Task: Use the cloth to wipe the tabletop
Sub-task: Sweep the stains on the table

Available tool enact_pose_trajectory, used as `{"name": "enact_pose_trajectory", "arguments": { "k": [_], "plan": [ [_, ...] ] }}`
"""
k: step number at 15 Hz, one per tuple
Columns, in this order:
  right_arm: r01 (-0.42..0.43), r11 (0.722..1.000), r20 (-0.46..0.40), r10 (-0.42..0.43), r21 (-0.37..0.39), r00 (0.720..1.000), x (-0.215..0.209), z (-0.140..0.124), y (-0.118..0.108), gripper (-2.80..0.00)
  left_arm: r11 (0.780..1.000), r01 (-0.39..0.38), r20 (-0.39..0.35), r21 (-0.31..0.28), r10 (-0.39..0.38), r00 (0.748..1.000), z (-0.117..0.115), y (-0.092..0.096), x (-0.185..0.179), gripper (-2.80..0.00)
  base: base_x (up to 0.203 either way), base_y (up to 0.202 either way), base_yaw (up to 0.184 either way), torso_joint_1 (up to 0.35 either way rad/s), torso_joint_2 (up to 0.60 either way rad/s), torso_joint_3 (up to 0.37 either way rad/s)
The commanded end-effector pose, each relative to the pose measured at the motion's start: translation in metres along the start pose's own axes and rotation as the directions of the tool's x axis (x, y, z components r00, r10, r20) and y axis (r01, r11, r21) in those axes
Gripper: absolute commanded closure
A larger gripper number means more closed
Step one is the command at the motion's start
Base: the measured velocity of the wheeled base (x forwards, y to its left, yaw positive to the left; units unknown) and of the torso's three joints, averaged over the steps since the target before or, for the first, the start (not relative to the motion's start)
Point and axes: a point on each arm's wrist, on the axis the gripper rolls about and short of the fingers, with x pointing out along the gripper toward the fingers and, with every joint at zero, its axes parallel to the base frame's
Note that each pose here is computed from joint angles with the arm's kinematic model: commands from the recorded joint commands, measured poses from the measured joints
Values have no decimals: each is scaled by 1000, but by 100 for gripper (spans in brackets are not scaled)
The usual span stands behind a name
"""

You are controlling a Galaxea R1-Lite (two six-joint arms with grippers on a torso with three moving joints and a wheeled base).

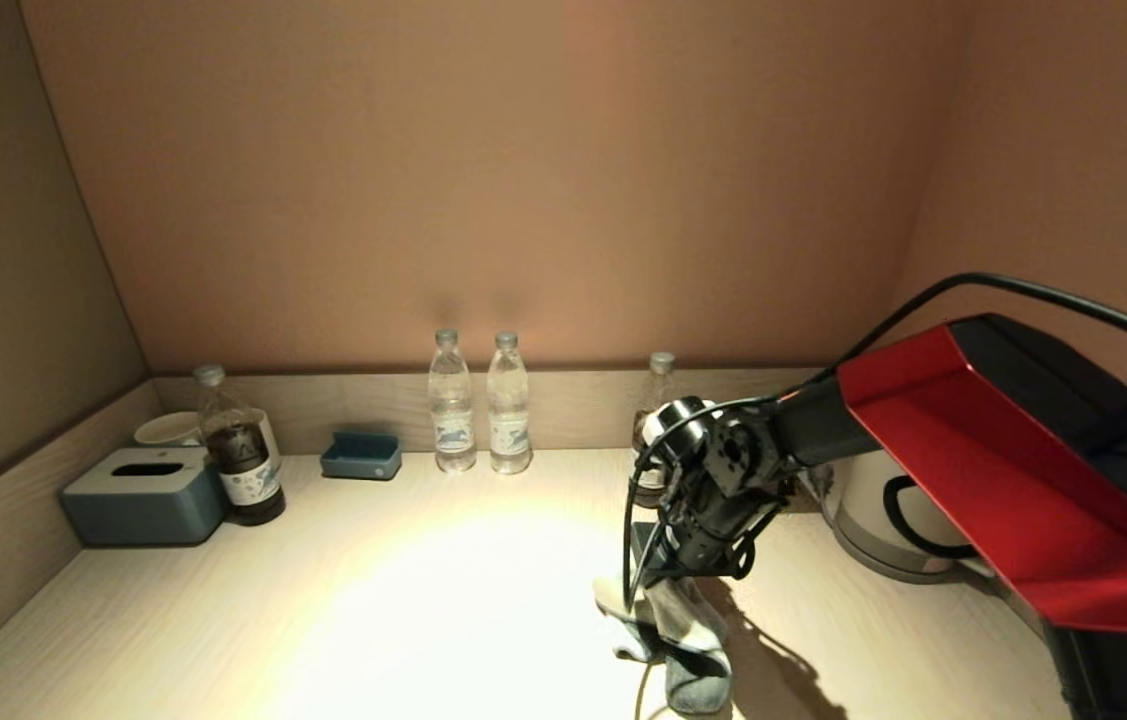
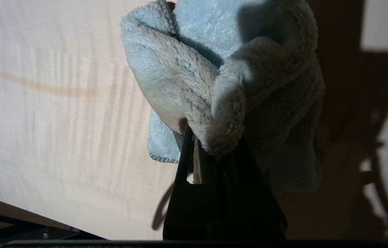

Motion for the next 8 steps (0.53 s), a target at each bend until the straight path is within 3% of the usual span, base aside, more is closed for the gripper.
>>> {"name": "enact_pose_trajectory", "arguments": {
  "k": [1, 5, 8],
  "plan": [
    [3, 1000, -44, -3, -5, 999, 7, -2, 7, 0, 1000, 0, 0, -1, 0, 1000, 0, 0, 0, 0, 0, 0, 0, 0, 0, 0],
    [-7, 999, -67, 5, -37, 998, 13, 4, 26, 0, 1000, 0, 0, -1, 0, 1000, 0, 0, 0, 0, 0, 0, 0, 0, 0, 0],
    [-36, 995, -82, 29, -89, 996, 14, 4, 62, 0, 1000, 0, 0, -1, 0, 1000, 0, 0, 0, 0, 0, 0, 0, 0, 0, 0]
  ]
}}
